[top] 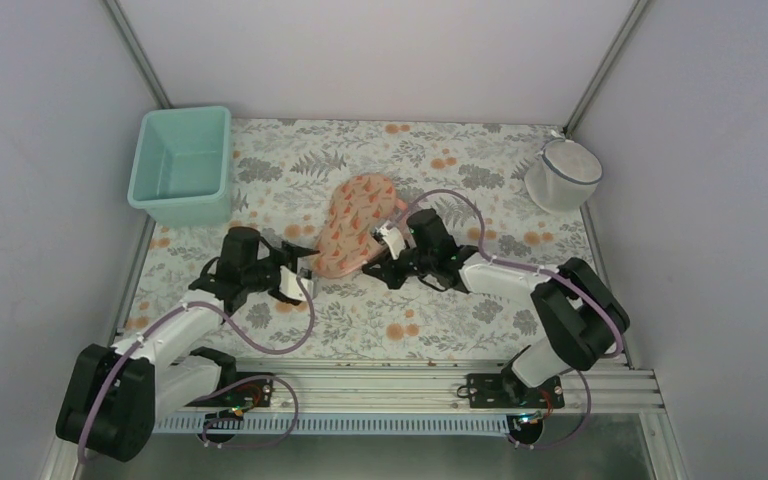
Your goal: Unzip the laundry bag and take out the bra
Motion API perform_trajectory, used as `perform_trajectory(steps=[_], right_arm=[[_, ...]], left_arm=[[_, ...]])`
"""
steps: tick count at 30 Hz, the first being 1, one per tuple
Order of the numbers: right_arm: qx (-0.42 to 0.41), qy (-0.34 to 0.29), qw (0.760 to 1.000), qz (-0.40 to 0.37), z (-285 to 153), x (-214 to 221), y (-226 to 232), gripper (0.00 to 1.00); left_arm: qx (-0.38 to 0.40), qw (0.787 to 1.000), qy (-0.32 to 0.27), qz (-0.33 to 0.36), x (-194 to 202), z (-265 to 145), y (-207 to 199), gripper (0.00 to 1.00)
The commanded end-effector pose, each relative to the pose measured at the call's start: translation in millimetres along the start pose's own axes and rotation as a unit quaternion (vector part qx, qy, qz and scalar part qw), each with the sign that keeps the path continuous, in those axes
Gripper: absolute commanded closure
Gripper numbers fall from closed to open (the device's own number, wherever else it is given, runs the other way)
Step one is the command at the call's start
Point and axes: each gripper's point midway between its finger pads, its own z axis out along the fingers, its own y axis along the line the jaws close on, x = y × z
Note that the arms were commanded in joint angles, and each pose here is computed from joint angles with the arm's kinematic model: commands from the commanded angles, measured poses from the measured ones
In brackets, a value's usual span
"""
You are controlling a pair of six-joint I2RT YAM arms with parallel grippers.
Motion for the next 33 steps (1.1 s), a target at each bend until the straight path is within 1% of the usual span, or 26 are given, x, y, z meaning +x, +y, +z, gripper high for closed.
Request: perform_trajectory(steps=[1,4,6,8,9,12,16,17,22,26,27,29,33], right_arm=[[-0.011,-0.035,0.999,-0.019,10,-34,12,0.96],[-0.022,-0.032,0.999,-0.026,16,-37,21,0.96],[-0.031,-0.03,0.999,-0.03,19,-39,26,0.96],[-0.034,-0.027,0.998,-0.036,20,-38,30,0.96],[-0.034,-0.026,0.998,-0.039,20,-38,32,0.96],[-0.038,-0.018,0.998,-0.05,22,-35,36,0.96],[-0.05,-0.014,0.997,-0.06,23,-34,42,0.96],[-0.051,-0.014,0.997,-0.06,23,-34,43,0.96],[-0.056,-0.017,0.996,-0.065,23,-38,46,0.96],[-0.055,-0.017,0.996,-0.066,22,-38,46,0.96],[-0.052,-0.016,0.996,-0.066,22,-38,45,0.96],[-0.048,-0.013,0.997,-0.059,22,-36,41,0.96],[-0.03,-0.016,0.999,-0.037,12,-33,23,0.96]], left_arm=[[0.029,0.998,-0.048,-0.041,-34,-4,1,0.14],[0.032,0.995,-0.04,-0.086,-46,7,-5,0.13],[0.013,0.992,-0.031,-0.12,-48,15,1,0.14],[-0.027,0.988,-0.022,-0.148,-43,19,17,0.22],[-0.044,0.987,-0.014,-0.151,-39,19,22,0.25],[-0.064,0.988,0.004,-0.14,-31,21,27,0.31],[-0.064,0.99,0.001,-0.128,-31,23,26,0.38],[-0.064,0.99,-0.002,-0.125,-32,23,26,0.42],[-0.062,0.991,-0.011,-0.118,-35,25,24,0.75],[-0.057,0.993,-0.014,-0.106,-35,25,21,0.96],[-0.058,0.993,-0.013,-0.105,-35,24,21,0.97],[-0.058,0.993,-0.006,-0.1,-33,24,20,0.98],[-0.057,0.997,0.012,-0.056,-26,23,13,0.98]])
